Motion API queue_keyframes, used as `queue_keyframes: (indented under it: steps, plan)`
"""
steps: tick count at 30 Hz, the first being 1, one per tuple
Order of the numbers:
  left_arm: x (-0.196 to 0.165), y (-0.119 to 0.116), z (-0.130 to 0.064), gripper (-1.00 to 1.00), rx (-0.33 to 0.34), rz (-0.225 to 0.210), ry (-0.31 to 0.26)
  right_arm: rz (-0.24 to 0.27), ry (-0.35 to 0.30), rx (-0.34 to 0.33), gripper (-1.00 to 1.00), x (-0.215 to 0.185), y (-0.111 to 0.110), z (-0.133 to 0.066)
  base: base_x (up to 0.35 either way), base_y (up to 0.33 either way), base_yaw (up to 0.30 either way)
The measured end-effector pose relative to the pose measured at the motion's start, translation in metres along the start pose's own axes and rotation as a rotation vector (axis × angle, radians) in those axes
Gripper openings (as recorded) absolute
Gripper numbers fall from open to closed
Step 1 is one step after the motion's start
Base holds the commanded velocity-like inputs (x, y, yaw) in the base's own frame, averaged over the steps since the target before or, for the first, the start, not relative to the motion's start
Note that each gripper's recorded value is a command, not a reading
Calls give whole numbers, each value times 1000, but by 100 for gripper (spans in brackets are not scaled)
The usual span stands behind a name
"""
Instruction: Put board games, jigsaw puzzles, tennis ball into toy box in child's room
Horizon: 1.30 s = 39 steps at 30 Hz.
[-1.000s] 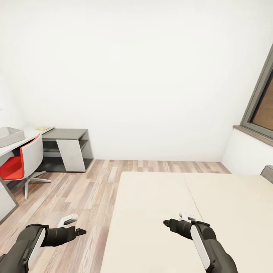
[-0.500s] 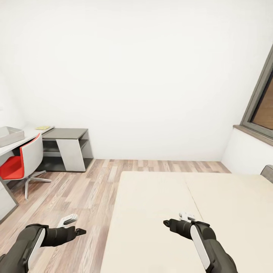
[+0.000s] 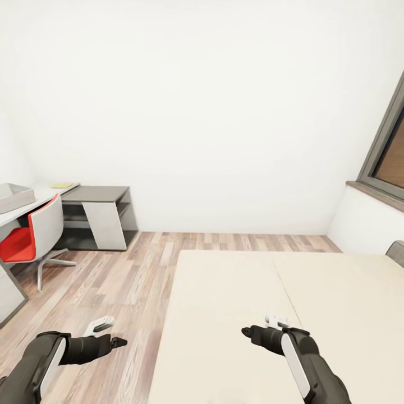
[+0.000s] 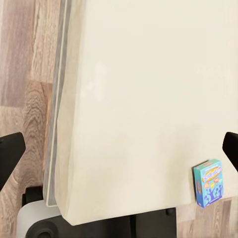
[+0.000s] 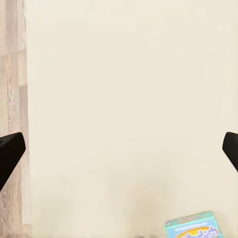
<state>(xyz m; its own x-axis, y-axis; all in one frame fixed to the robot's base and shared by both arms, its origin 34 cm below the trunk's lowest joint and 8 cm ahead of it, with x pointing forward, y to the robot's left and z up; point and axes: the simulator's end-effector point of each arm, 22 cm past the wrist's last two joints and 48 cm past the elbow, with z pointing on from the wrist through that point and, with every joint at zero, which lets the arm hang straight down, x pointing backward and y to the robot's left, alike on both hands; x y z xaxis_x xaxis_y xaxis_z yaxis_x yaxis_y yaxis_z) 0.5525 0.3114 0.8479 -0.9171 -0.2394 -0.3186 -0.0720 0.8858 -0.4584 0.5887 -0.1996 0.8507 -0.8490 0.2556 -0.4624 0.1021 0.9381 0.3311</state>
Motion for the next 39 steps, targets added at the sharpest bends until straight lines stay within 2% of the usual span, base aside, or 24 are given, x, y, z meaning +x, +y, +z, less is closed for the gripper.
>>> queue_keyframes:
  steps: [7, 15, 20, 26, 31, 39]
  plan:
    - [2, 2, 2, 100, 4, -8, 7, 11, 53, 12, 100, 19, -7, 12, 0, 0, 0]
    - [2, 3, 1, 100, 34, -13, 12, 17, 82, 20, 100, 31, -12, 19, 0, 0, 0]
    - [0, 0, -5, 100, 89, -17, 11, 19, 96, 25, 100, 36, -15, 22, 0, 0, 0]
    - [-6, -9, -17, 100, 191, -37, -7, 23, 112, 30, 100, 38, -18, 28, 0, 0, 0]
    - [-11, -18, -26, 100, 276, -53, -22, 35, 157, 40, 100, 48, -22, 41, 0, 0, 0]
    - [-11, -17, -29, 100, 302, -61, -20, 47, 190, 67, 100, 59, -37, 58, 0, 0, 0]
